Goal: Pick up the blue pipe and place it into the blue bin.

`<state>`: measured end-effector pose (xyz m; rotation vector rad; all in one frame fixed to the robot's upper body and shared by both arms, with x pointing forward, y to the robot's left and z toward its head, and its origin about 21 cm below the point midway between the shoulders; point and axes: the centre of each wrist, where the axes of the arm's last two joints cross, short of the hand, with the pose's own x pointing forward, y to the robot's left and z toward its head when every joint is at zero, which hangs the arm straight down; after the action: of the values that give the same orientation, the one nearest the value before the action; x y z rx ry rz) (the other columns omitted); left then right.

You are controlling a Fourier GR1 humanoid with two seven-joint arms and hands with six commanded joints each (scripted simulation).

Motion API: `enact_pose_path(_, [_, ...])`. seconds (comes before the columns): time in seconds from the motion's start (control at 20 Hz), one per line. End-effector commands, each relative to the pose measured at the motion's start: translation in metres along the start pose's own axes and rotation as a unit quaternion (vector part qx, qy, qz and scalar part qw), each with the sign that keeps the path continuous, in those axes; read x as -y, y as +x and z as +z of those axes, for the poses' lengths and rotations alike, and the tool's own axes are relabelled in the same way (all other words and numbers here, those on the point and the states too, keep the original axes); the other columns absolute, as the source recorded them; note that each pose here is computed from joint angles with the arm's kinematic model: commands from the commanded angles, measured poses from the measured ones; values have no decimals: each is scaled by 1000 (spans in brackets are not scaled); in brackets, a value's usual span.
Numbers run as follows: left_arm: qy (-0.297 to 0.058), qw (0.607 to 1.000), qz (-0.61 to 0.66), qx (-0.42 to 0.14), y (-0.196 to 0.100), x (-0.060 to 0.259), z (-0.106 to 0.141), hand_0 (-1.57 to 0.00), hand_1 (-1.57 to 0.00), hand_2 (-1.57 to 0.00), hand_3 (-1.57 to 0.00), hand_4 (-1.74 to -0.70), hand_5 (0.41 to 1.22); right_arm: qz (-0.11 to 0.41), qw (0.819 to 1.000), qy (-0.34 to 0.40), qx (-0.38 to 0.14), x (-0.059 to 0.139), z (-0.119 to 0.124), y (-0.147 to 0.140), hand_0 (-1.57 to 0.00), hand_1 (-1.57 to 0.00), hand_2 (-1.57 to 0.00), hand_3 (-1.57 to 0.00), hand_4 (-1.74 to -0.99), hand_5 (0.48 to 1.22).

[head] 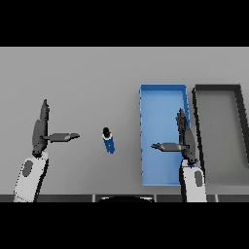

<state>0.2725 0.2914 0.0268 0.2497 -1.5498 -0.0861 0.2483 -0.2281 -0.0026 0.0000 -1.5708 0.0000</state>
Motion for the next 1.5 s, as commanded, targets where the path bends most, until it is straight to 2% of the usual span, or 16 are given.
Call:
enact_pose_path(0.0, [0, 1000, 0, 2, 0, 0, -1, 1, 1, 1, 1, -967, 594, 0, 1000, -1, -1, 0, -1, 0, 1, 1, 1, 1, -1210, 594])
enact_pose_path(0.25, [1, 1000, 0, 0, 1, 6, -9, 1, 1, 1, 1, -967, 594, 1, 1000, -1, -4, 4, -7, 0, 1, 1, 1, 1, -1210, 594])
enact_pose_path(0.3, [-73, 996, -37, 24, 5, -7, -9, 1, 1, 1, 1, -967, 594, 78, 996, 28, 27, 13, -7, 8, 1, 1, 1, 1, -1210, 594])
enact_pose_path(0.35, [-119, 991, -60, 30, 4, -17, -8, 1, 1, 1, 1, -969, 595, 117, 991, 50, 44, 15, -4, 11, 1, 1, 1, 1, -1206, 592])
enact_pose_path(0.4, [-144, 986, -75, 33, 3, -28, -7, 1, 1, 1, 1, -970, 596, 146, 986, 62, 49, 17, 0, 11, 1, 1, 1, 1, -1198, 589])
enact_pose_path(0.5, [-173, 980, -90, 37, 5, -31, -9, 1, 1, 1, 1, -969, 596, 166, 981, 78, 62, 15, 4, 18, 1, 1, 1, 1, -1192, 587])
enact_pose_path(0.7, [-219, 971, -85, 54, 8, -31, -4, 1, 1, 1, 1, -965, 590, 182, 979, 77, 48, 16, 7, 17, 1, 1, 1, 1, -1182, 583])
enact_pose_path(0.85, [-282, 954, -84, 59, 15, -24, 12, 1, 1, 1, 1, -984, 578, 169, 981, 80, 47, 11, 5, 18, 1, 1, 1, 1, -1194, 579])
enact_pose_path(1.15, [-372, 921, -118, 10, 22, 11, 37, 1, 1, 1, 1, -1047, 483, 161, 983, 79, 49, 11, 2, 23, 1, 1, 1, 1, -1228, 573])
enact_pose_path(1.3, [-402, 906, -129, 13, 19, 33, 38, 1, 1, 1, 1, -1084, 469, 166, 981, 84, 51, 12, 2, 22, 1, 1, 1, 1, -1213, 572])
enact_pose_path(1.45, [-416, 901, -121, 28, 17, 47, 41, 1, 1, 1, 1, -1123, 470, 163, 982, 84, 43, 9, 3, 21, 1, 1, 1, 1, -1210, 570])
